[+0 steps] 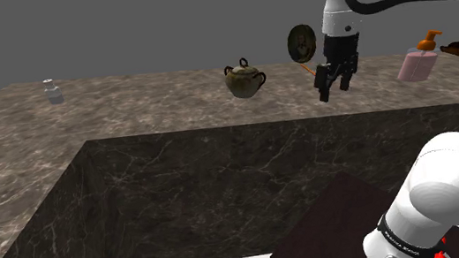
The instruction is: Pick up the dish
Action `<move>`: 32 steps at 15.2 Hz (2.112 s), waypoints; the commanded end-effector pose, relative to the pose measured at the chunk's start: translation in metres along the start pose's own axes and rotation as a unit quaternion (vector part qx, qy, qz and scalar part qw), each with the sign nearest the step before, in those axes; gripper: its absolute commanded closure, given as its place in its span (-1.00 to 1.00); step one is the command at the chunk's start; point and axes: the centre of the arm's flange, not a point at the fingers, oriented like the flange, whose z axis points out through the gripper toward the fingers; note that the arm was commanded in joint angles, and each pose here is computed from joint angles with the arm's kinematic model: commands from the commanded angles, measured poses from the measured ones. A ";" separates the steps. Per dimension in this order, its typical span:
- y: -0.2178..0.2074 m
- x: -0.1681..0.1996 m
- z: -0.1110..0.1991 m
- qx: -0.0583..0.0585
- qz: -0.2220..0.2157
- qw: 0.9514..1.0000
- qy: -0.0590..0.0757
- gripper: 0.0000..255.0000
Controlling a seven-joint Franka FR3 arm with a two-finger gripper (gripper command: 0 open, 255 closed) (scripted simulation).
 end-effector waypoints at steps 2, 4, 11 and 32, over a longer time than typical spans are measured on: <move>0.000 0.013 -0.003 0.002 -0.001 1.000 0.001 -1.00; 0.000 0.037 -0.008 0.007 -0.003 1.000 0.004 -1.00; 0.000 0.125 -0.029 0.023 -0.009 1.000 0.013 -1.00; -0.002 0.340 -0.070 0.063 -0.024 0.997 0.035 -1.00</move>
